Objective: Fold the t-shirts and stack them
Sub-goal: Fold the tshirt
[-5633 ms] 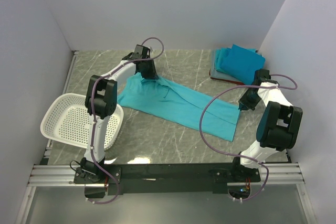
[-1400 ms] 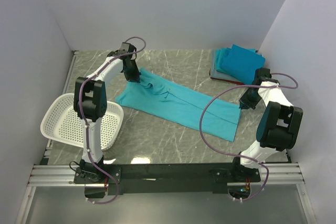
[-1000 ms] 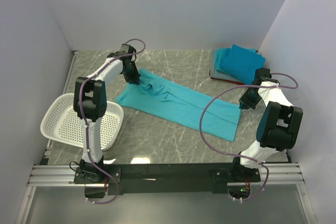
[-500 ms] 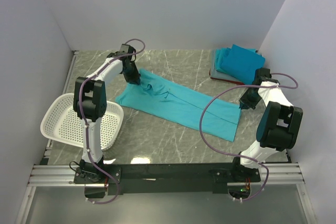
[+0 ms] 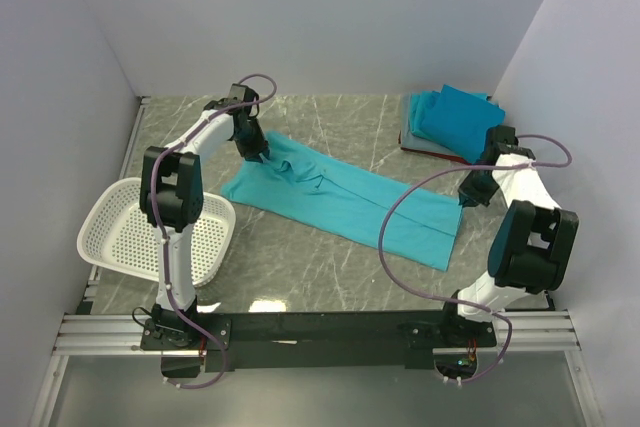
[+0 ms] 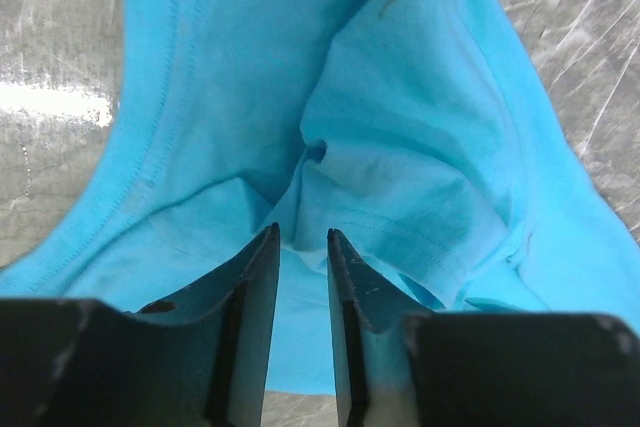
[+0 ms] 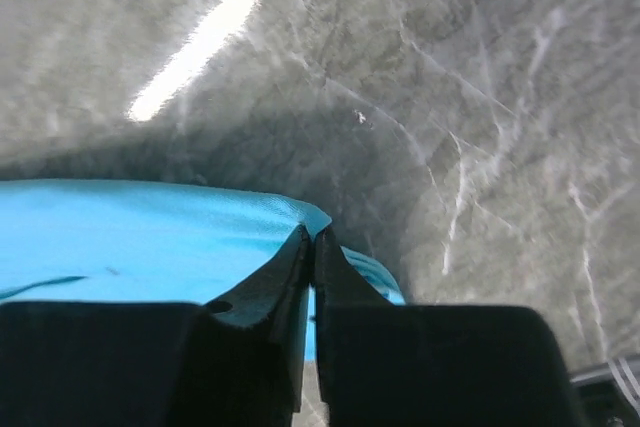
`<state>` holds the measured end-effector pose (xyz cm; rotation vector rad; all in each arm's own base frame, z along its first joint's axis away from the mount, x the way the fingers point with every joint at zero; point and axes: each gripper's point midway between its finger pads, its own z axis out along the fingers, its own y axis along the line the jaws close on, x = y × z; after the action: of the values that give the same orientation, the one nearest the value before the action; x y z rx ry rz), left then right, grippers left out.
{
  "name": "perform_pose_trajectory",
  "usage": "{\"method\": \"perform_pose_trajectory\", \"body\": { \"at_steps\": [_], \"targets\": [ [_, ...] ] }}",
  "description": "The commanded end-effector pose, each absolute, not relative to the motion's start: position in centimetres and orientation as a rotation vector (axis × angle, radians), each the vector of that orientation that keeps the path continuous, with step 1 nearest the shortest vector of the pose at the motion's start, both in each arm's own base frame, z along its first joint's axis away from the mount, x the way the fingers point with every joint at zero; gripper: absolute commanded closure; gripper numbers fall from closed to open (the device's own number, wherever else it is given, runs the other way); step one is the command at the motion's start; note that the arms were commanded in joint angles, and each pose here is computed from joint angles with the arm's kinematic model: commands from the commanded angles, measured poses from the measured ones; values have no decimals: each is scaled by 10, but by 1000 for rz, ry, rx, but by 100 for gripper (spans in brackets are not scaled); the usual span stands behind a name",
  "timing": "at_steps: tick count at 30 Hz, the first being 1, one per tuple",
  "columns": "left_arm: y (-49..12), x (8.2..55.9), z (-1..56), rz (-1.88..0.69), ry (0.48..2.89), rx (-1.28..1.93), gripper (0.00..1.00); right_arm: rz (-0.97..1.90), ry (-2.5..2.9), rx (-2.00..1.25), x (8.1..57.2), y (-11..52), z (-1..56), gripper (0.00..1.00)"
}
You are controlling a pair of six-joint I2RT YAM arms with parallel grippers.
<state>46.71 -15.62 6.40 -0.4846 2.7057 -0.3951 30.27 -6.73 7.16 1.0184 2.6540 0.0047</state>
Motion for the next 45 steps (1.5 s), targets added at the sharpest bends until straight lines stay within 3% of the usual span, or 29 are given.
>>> {"method": "perform_pose_trajectory", "body": {
  "at_steps": [1, 10, 18, 24, 38, 45],
  "targets": [
    [-159, 478, 73, -426, 2666, -446, 68, -76, 2519, 929, 320, -75, 128, 88],
    [-170, 482, 68, -499, 2665, -411, 66, -106, 2542, 764, 335, -26, 149, 76],
    [-165, 474, 69, -476, 2657, -398, 65, -118, 2601, 797, 324, -20, 123, 77],
    [-168, 478, 97, -520, 2586, -411, 57, -43, 2599, 719, 336, -4, 127, 73],
    [-180, 473, 117, -639, 2557, -378, 53, 179, 2781, 640, 328, 51, 60, 72],
    [-191, 474, 125, -691, 2552, -338, 53, 116, 2878, 700, 315, 48, 15, 72]
  ]
}}
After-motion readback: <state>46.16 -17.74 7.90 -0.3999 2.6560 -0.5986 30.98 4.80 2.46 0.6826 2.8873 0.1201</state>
